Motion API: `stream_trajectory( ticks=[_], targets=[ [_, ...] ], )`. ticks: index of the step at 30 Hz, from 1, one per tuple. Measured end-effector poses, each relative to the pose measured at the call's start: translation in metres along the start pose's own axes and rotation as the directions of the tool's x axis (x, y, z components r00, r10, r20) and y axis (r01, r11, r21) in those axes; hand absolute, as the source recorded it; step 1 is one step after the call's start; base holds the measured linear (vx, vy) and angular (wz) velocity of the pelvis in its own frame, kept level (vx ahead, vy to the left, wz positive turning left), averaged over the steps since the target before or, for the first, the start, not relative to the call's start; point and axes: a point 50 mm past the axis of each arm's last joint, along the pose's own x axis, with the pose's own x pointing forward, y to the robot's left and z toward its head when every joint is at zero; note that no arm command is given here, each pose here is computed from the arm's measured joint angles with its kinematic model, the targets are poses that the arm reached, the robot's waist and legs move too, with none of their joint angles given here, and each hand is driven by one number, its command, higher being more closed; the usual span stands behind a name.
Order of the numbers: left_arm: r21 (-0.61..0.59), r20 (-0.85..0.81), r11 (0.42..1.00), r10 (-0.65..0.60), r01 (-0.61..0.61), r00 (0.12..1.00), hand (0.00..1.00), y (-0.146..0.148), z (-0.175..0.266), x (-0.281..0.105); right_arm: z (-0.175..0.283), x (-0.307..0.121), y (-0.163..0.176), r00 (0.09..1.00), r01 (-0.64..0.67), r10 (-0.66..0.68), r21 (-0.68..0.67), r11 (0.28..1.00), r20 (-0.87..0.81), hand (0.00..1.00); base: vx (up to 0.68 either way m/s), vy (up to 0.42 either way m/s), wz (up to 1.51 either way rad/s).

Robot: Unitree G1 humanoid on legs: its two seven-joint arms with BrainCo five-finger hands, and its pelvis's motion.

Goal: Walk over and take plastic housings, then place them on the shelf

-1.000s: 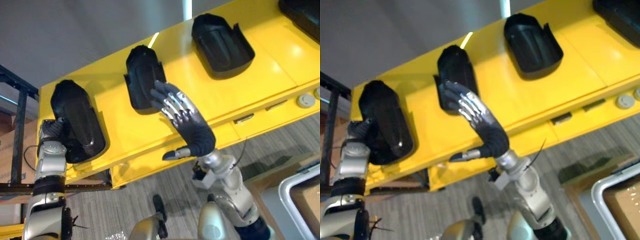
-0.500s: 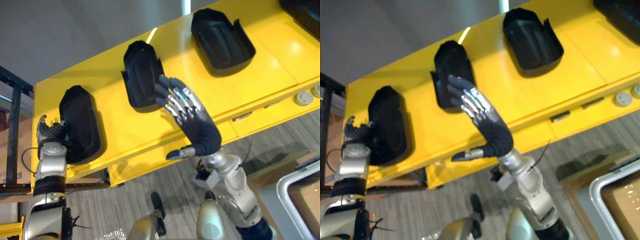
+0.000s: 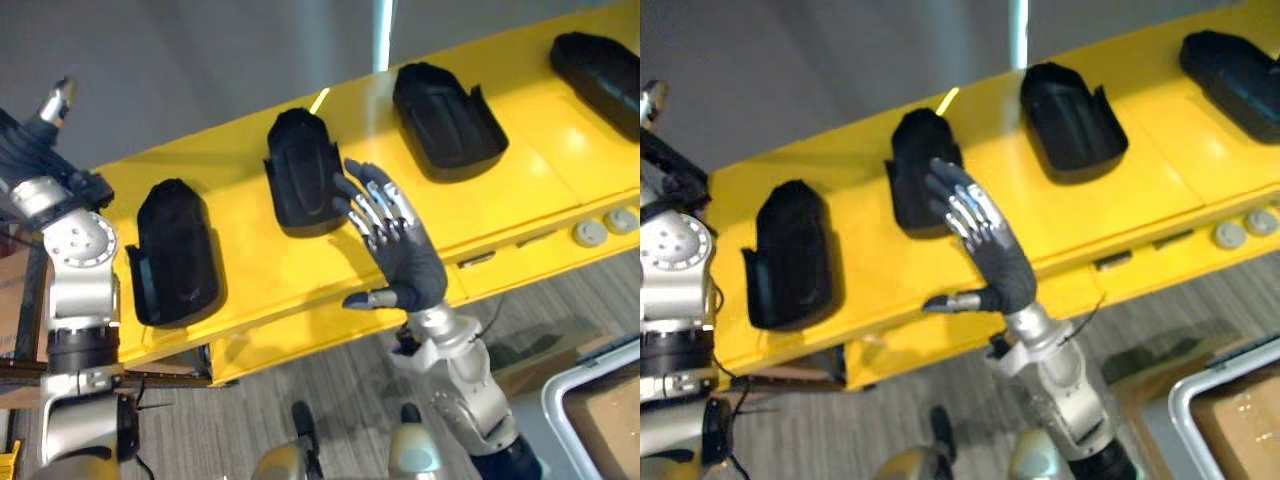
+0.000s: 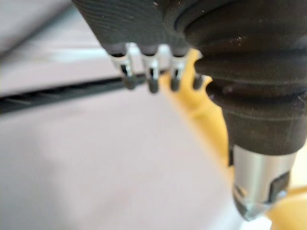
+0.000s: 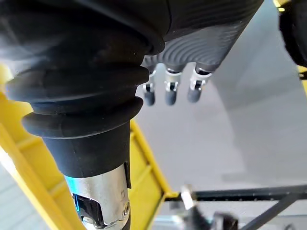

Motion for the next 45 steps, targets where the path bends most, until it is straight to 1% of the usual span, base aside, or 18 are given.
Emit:
stream_trajectory(
  ticks=[3,5,6,10,12,15,17,18,19,20,22,26,29,31,35,36,38,45],
  targets=[
    [-0.113,-0.024,0.987,-0.114,0.111,0.993,0.00,0.006,0.018,-0.045,-0.004,-0.001,-0.006,0.999,0.024,-0.026,-0.057,0.998,-0.023,0.00,0.02,-0.009,0.29],
    [-0.148,-0.031,0.979,-0.146,0.140,0.989,0.00,0.011,0.026,-0.061,-0.004,-0.001,-0.009,0.999,0.049,-0.051,-0.068,0.996,-0.020,0.00,-0.02,-0.008,0.28],
    [-0.173,-0.052,0.970,-0.184,0.173,0.982,0.00,0.022,0.038,-0.084,-0.004,-0.002,-0.016,0.996,0.090,-0.092,-0.100,0.991,-0.017,0.00,-0.03,0.000,0.26],
    [-0.164,-0.125,0.970,-0.199,0.177,0.972,0.00,0.037,0.040,-0.113,-0.004,-0.006,-0.032,0.984,0.174,-0.178,-0.153,0.973,-0.015,0.00,-0.07,-0.007,0.29],
    [-0.134,-0.198,0.979,-0.177,0.152,0.964,0.00,0.046,0.039,-0.127,-0.001,-0.007,-0.036,0.981,0.189,-0.192,-0.165,0.968,-0.001,0.00,-0.06,-0.005,0.17],
    [-0.054,-0.353,0.997,-0.070,0.054,0.933,0.00,0.061,0.027,-0.149,0.000,-0.013,-0.036,0.981,0.193,-0.194,-0.159,0.968,0.007,0.00,-0.02,-0.009,0.24],
    [0.059,-0.517,0.997,0.069,-0.046,0.853,0.00,0.074,0.002,-0.175,-0.006,-0.016,-0.038,0.983,0.179,-0.183,-0.130,0.975,-0.023,0.00,0.01,-0.008,0.05],
    [0.091,-0.557,0.994,0.101,-0.061,0.825,0.00,0.077,-0.004,-0.183,-0.007,-0.016,-0.038,0.983,0.176,-0.181,-0.118,0.977,-0.033,0.00,0.02,-0.011,0.17],
    [0.151,-0.624,0.984,0.165,-0.090,0.764,0.00,0.084,-0.016,-0.200,-0.012,-0.017,-0.039,0.983,0.168,-0.174,-0.089,0.982,-0.061,0.00,0.02,-0.016,0.17],
    [0.208,-0.673,0.973,0.219,-0.103,0.707,0.00,0.091,-0.026,-0.215,-0.020,-0.016,-0.040,0.984,0.141,-0.147,-0.059,0.988,-0.104,0.00,0.02,-0.017,0.13],
    [0.262,-0.726,0.958,0.274,-0.114,0.631,0.00,0.099,-0.035,-0.235,-0.035,-0.014,-0.037,0.979,0.082,-0.088,-0.038,0.996,-0.184,0.00,0.01,-0.013,0.03],
    [0.328,-0.800,0.942,0.316,-0.069,0.509,0.00,0.108,-0.048,-0.272,-0.062,-0.002,-0.014,0.954,-0.078,0.097,0.076,0.994,-0.284,0.00,0.00,-0.004,0.02],
    [0.351,-0.841,0.935,0.339,-0.050,0.422,0.00,0.114,-0.054,-0.291,-0.075,0.003,0.001,0.935,-0.129,0.170,0.148,0.981,-0.312,0.00,0.00,0.000,0.00],
    [0.362,-0.872,0.932,0.337,0.005,0.355,0.00,0.117,-0.057,-0.306,-0.088,0.006,0.016,0.914,-0.154,0.225,0.226,0.962,-0.338,0.00,0.00,0.000,0.00],
    [0.316,-0.901,0.948,0.293,0.021,0.320,0.00,0.110,-0.058,-0.313,-0.104,0.001,0.043,0.856,-0.232,0.348,0.318,0.919,-0.383,0.00,-0.02,-0.017,0.10],
    [0.294,-0.910,0.956,0.276,0.013,0.310,0.00,0.107,-0.059,-0.313,-0.109,-0.001,0.053,0.835,-0.249,0.381,0.345,0.905,-0.397,1.00,0.00,0.000,0.00],
    [0.256,-0.919,0.966,0.238,0.017,0.313,0.00,0.100,-0.060,-0.312,-0.114,-0.001,0.064,0.821,-0.261,0.403,0.362,0.895,-0.405,1.00,0.00,0.000,0.00],
    [0.065,-0.946,0.998,0.063,-0.002,0.319,0.00,0.058,-0.062,-0.304,-0.112,0.010,0.064,0.822,-0.304,0.419,0.326,0.895,-0.385,1.00,-0.03,0.004,-0.02]
  ],
)
